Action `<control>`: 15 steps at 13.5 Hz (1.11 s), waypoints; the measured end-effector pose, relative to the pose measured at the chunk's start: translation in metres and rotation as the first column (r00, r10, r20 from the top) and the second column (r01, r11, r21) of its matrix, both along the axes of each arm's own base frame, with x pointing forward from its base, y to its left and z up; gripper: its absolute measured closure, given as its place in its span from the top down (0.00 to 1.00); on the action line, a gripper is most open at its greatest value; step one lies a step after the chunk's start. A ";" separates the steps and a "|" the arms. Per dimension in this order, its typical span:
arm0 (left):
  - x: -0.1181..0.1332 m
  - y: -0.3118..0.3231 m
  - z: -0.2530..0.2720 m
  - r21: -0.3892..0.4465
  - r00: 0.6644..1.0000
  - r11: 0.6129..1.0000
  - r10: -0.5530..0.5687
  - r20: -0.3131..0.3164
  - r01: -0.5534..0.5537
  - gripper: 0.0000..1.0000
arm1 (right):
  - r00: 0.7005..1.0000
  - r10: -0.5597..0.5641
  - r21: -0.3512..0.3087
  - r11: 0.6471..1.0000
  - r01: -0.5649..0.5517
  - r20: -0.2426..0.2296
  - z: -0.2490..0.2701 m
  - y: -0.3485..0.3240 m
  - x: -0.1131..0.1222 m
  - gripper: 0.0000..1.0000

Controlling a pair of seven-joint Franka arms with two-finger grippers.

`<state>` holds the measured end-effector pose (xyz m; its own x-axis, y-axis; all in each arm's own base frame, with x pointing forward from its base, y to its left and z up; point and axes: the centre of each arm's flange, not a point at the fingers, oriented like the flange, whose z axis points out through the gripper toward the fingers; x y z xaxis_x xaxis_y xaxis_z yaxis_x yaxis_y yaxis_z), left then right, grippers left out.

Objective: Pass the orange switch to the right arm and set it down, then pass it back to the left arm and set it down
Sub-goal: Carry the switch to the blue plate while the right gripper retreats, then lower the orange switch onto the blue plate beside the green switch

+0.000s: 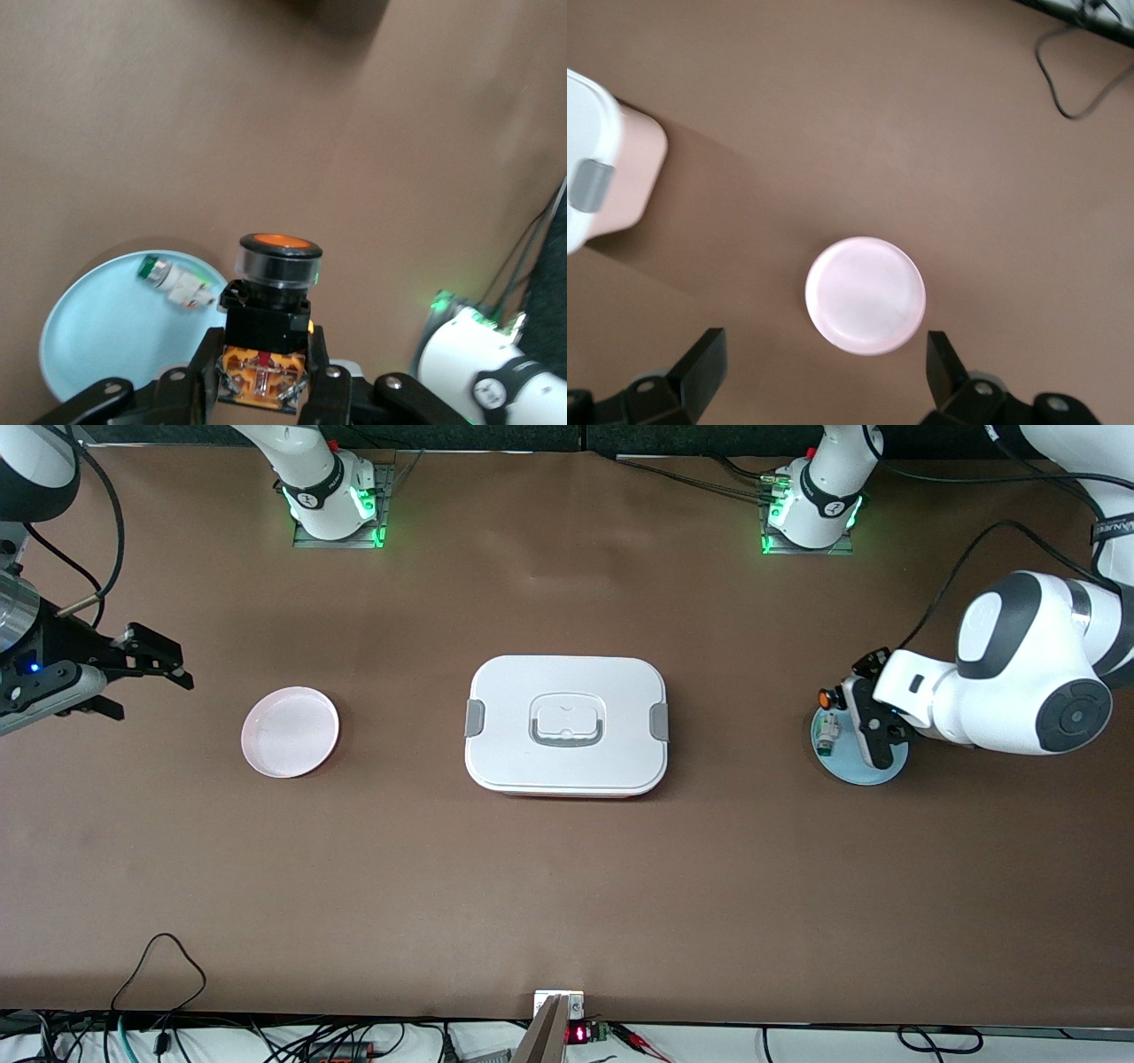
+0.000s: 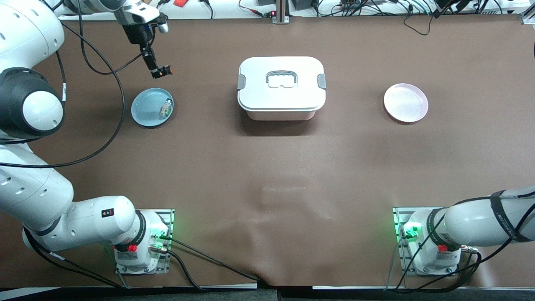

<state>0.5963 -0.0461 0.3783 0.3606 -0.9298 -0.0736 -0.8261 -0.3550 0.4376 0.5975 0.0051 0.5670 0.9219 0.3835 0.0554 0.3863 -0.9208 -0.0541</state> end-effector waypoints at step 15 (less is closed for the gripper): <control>-0.002 0.061 -0.080 0.059 0.974 0.986 -0.166 0.152 0.158 0.41 | 0.969 -0.247 -0.057 0.967 0.248 0.013 0.005 0.007 0.002 1.00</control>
<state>0.5948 0.0146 0.2986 0.2158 -0.9737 -0.0732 -0.9309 -0.2278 0.2855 0.5996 0.0125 0.5720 0.9882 0.1459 0.0454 0.1460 -0.9893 0.0031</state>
